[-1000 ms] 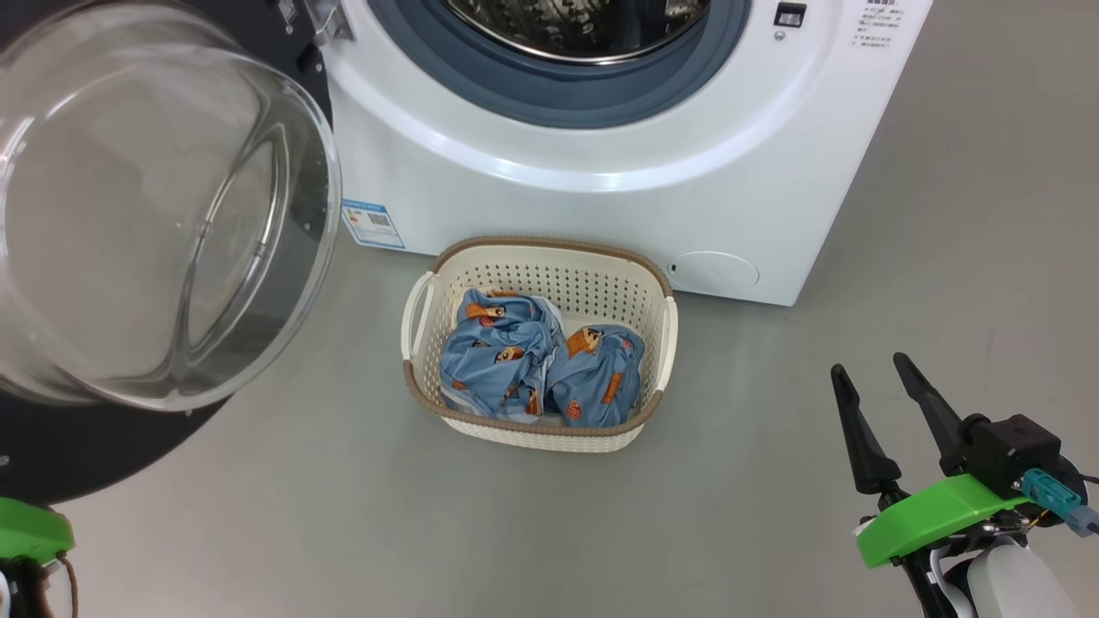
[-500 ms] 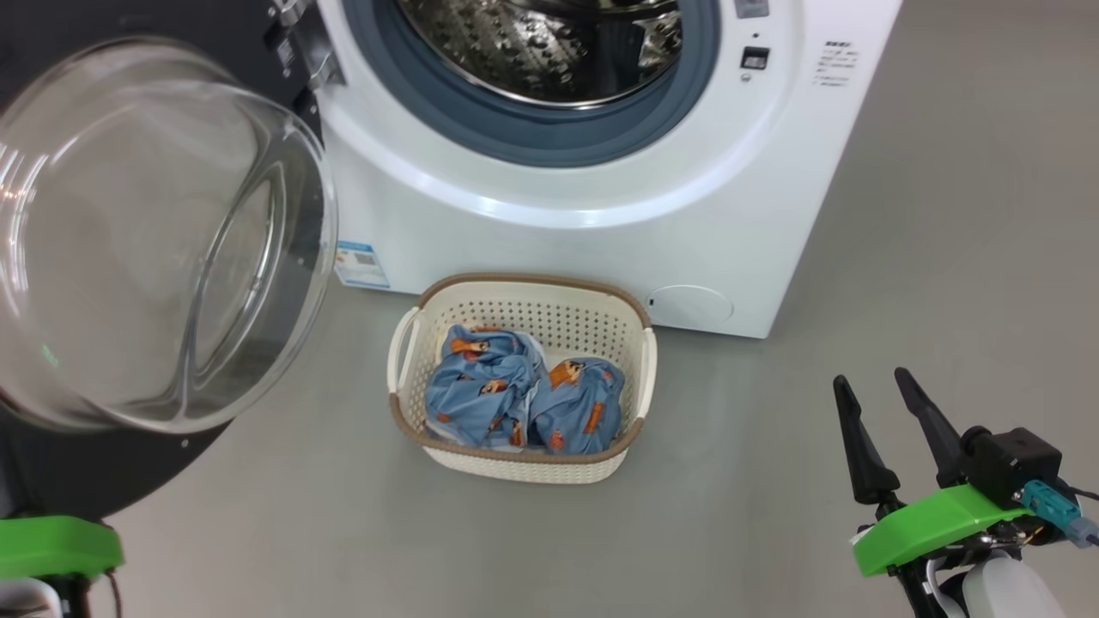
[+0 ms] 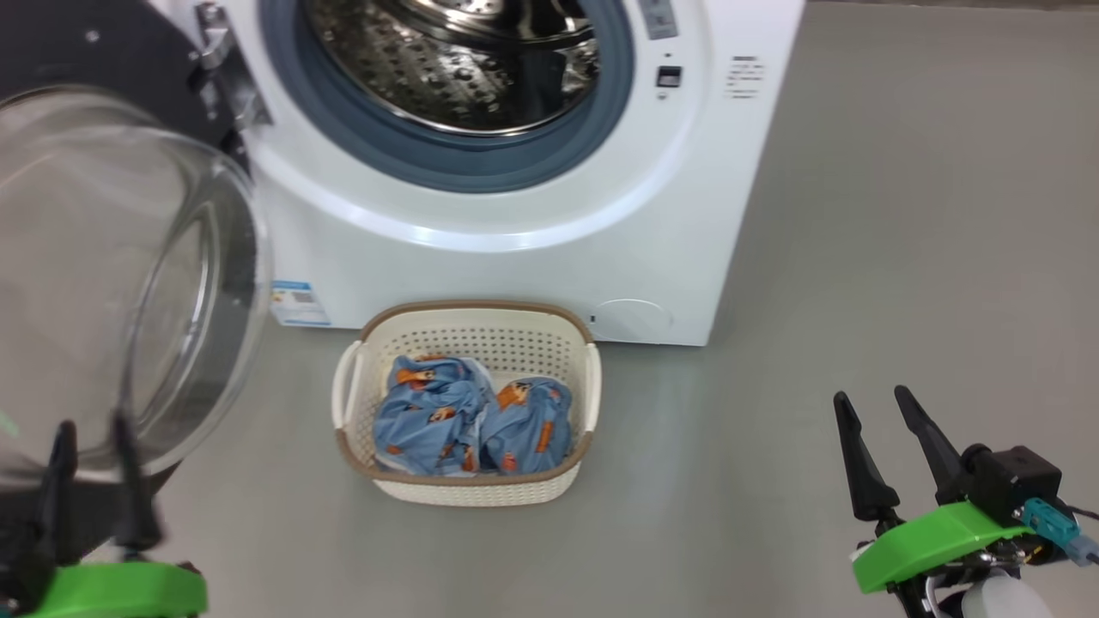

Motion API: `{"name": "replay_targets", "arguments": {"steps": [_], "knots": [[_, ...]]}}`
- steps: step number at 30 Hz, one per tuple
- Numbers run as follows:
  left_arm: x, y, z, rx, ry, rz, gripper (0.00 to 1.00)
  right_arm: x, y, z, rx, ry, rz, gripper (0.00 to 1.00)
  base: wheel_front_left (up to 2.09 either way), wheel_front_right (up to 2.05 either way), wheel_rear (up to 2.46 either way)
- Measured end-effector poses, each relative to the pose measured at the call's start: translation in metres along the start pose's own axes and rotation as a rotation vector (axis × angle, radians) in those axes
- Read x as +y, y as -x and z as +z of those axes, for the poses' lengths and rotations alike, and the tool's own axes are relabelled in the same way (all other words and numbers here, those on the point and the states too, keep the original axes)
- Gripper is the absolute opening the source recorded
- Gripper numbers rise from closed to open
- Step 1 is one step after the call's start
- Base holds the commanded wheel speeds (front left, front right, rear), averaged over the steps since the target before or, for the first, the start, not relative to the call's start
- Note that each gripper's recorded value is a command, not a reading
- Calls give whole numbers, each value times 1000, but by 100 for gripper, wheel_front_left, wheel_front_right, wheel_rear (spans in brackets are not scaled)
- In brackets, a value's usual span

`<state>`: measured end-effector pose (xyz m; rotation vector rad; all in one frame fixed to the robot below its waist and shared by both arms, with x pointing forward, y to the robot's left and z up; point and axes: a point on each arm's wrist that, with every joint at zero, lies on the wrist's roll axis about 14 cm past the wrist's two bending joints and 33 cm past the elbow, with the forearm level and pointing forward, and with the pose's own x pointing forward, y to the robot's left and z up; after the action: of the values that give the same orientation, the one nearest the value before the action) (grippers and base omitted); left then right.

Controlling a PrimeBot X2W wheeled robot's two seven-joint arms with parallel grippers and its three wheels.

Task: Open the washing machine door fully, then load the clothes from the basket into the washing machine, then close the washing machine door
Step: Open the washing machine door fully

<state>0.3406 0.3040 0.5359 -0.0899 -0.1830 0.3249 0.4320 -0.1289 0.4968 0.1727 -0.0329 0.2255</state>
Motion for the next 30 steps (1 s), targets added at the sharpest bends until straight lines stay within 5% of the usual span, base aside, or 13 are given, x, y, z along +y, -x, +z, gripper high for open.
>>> {"name": "replay_targets", "arguments": {"steps": [15,30], "knots": [[-62,16,-43,128,35,-172,100,-42,40,16,-38,20,-133,100,0,0,0],[-63,32,-42,134,48,-163,100,-42,64,28,-71,47,-150,100,0,0,0]]}}
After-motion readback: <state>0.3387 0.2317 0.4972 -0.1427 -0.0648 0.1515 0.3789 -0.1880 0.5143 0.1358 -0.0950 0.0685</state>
